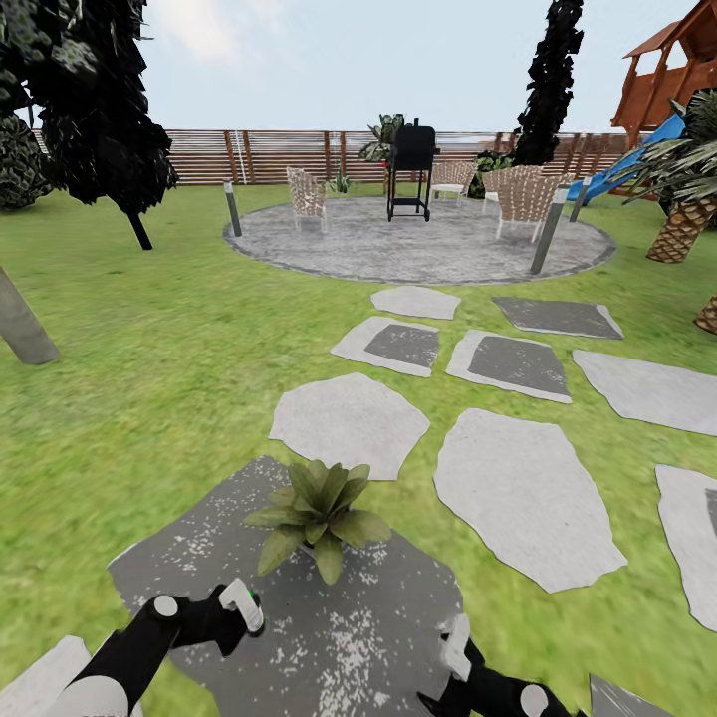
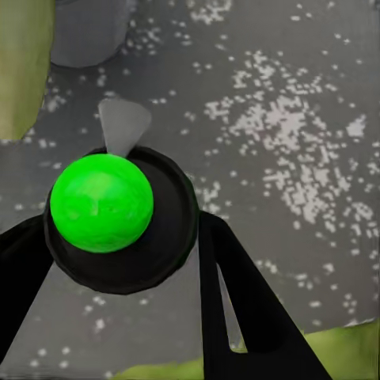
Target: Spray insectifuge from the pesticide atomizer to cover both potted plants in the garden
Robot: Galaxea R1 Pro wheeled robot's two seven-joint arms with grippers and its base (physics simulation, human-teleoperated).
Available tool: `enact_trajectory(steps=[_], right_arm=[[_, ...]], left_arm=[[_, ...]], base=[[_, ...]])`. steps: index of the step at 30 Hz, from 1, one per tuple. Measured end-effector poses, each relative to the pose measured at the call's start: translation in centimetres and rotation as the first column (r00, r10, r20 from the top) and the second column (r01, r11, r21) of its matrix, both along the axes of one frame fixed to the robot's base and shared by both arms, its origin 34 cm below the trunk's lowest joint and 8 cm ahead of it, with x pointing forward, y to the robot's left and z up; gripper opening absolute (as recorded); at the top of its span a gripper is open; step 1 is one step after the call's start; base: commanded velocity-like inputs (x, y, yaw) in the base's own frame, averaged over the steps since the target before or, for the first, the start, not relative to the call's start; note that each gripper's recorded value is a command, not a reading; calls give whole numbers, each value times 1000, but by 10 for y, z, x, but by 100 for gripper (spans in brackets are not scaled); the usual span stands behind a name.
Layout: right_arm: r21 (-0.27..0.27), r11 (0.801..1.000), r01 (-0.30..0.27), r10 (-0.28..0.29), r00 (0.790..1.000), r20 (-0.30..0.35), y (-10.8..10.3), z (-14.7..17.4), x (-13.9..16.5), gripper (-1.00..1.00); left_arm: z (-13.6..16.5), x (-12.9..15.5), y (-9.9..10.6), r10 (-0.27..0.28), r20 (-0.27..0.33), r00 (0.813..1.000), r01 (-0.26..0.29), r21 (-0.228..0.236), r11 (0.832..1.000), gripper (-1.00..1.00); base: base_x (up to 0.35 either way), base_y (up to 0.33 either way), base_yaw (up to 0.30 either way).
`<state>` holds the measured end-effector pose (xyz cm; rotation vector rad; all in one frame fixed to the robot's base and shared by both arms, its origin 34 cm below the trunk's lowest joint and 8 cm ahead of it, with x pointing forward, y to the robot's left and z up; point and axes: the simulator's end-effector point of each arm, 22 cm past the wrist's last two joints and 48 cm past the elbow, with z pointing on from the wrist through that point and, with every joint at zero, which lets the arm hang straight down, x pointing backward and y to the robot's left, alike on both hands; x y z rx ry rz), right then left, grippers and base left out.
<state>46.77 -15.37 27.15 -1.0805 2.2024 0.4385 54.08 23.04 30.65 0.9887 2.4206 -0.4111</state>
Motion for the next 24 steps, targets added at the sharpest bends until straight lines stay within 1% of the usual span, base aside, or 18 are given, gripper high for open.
enact_trajectory(steps=[2,4,6,7,8,17,19,21,22,24], right_arm=[[-13,994,109,-109,994,3,-20,-5,5,100],[-18,982,186,-185,983,13,-34,-6,12,100],[-27,959,281,-280,959,36,-53,-5,22,100],[-141,752,644,-632,765,127,-155,-18,16,100],[-133,639,758,-746,652,136,-188,-16,12,100],[-132,635,761,-748,649,138,-188,-16,12,100],[-132,633,763,-749,647,142,-189,-15,12,100],[-132,633,763,-750,646,143,-190,-15,12,100],[-132,632,764,-750,646,143,-190,-15,12,100],[-132,629,766,-753,642,144,-191,-15,12,100]], left_arm=[[1,2,5,42,-2,999,-42,-9,999,-100],[-1,1,8,60,-15,998,-60,-5,998,-100],[-4,-2,11,79,-40,996,-79,6,997,-100],[-19,-27,30,227,-216,950,-211,94,973,-100],[-24,-39,37,267,-278,923,-237,136,962,-100],[-21,-33,39,277,-265,924,-249,134,959,-100],[-13,-20,39,292,-240,926,-269,125,955,-100],[-9,-13,31,295,-228,928,-277,108,955,-100],[-7,-10,24,300,-229,926,-285,95,954,-100],[-7,-12,22,320,-255,913,-303,103,947,-100]], base=[[0,0,0],[0,0,0],[0,0,0],[0,0,0],[0,0,0],[0,0,0],[0,0,0],[0,0,0],[0,0,0],[0,0,0]])
